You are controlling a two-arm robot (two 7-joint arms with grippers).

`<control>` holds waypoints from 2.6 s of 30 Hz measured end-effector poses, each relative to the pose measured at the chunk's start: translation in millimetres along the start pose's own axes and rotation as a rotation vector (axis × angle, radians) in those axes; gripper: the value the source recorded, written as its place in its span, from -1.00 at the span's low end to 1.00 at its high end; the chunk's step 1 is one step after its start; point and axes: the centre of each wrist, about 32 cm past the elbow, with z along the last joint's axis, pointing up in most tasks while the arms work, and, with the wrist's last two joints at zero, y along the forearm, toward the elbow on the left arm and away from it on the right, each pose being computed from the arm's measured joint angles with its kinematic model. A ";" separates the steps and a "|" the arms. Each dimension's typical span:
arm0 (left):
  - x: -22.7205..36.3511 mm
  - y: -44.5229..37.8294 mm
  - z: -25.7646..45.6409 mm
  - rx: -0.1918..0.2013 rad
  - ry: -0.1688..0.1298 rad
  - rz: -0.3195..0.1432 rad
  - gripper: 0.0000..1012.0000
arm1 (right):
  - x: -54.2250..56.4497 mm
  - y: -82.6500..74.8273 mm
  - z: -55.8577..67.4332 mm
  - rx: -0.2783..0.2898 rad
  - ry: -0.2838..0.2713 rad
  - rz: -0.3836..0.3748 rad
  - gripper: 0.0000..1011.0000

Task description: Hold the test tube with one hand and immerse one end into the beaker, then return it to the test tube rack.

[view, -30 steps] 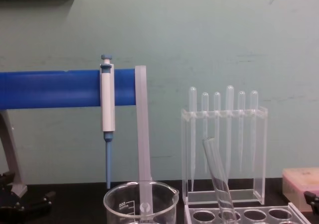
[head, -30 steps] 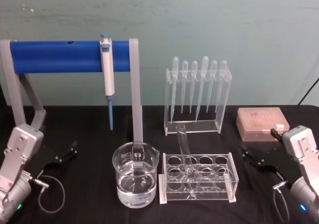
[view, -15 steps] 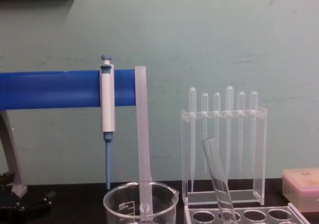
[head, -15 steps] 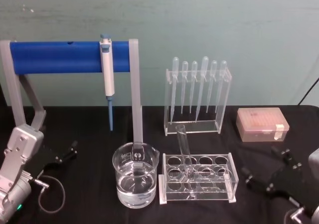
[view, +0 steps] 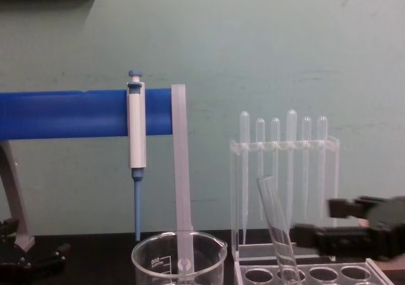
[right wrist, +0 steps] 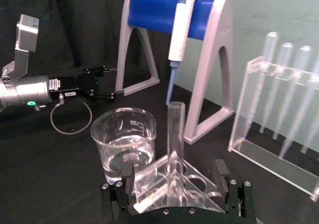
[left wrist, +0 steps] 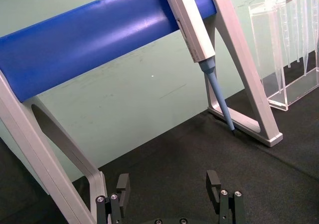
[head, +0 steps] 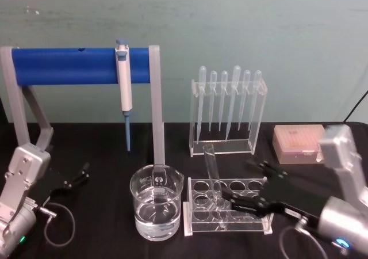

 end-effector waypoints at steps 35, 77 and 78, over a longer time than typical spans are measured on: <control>0.0 0.0 0.0 0.000 0.000 0.000 0.98 | 9.9 63.5 25.4 -0.120 -0.044 0.013 -0.15; 0.0 0.0 0.0 0.000 0.000 0.000 0.98 | -0.8 24.6 71.0 0.154 -0.029 -0.103 -0.55; 0.0 0.0 0.0 0.000 0.000 0.000 0.98 | -0.8 24.6 71.0 0.154 -0.029 -0.103 -0.55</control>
